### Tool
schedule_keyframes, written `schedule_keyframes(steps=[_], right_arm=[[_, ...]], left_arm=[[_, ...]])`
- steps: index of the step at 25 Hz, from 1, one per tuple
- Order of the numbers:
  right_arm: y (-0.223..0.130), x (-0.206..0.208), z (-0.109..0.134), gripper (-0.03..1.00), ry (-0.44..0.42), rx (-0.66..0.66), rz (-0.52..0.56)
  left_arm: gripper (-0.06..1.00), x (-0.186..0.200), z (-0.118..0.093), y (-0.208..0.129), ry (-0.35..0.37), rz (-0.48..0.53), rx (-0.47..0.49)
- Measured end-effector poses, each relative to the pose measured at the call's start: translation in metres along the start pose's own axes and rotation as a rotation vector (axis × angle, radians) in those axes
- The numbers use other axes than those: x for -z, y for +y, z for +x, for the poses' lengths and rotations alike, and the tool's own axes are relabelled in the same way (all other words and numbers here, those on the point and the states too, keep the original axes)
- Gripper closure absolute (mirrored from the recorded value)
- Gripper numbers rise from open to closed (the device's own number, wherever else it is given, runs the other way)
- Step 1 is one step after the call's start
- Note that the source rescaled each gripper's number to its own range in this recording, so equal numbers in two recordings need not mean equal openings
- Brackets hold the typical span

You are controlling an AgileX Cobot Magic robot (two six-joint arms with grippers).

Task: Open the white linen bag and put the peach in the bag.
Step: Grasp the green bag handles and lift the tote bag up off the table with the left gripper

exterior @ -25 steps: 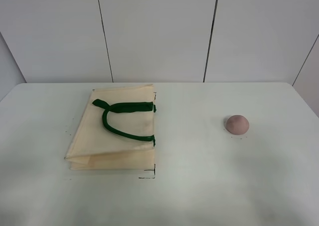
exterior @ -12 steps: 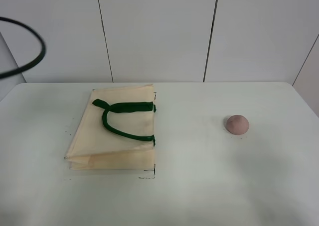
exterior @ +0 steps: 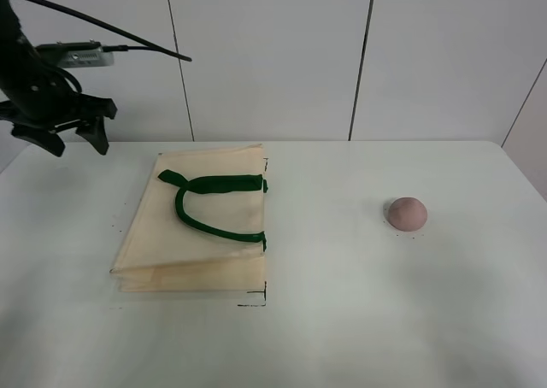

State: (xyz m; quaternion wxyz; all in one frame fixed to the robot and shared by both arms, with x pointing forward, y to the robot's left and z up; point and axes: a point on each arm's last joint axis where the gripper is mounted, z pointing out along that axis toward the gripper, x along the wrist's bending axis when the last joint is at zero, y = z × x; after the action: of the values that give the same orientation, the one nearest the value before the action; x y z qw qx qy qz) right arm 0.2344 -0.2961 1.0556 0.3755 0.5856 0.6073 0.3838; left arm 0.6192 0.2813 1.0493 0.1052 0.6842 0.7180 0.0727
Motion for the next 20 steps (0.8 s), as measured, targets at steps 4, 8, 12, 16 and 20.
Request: schedule_keyframes(steps=[4, 8, 12, 16, 20], right_arm=[[0.000, 0.000, 0.000, -0.03, 0.000, 0.000, 0.000], [0.000, 0.000, 0.000, -0.03, 0.000, 0.000, 0.000], [0.000, 0.000, 0.000, -0.03, 0.000, 0.000, 0.000], [0.000, 0.000, 0.000, -0.03, 0.000, 0.000, 0.000], [0.000, 0.000, 0.000, -0.03, 0.000, 0.000, 0.000]], left_arm=[[-0.06, -0.042, -0.025, 0.015, -0.045, 0.070, 0.015], [-0.06, -0.079, -0.061, 0.014, -0.061, 0.112, -0.006], [-0.06, -0.103, -0.086, 0.010, -0.066, 0.112, 0.005], [-0.06, -0.115, -0.100, 0.009, -0.022, 0.074, -0.004], [-0.06, -0.126, -0.105, 0.008, 0.023, 0.057, 0.011]])
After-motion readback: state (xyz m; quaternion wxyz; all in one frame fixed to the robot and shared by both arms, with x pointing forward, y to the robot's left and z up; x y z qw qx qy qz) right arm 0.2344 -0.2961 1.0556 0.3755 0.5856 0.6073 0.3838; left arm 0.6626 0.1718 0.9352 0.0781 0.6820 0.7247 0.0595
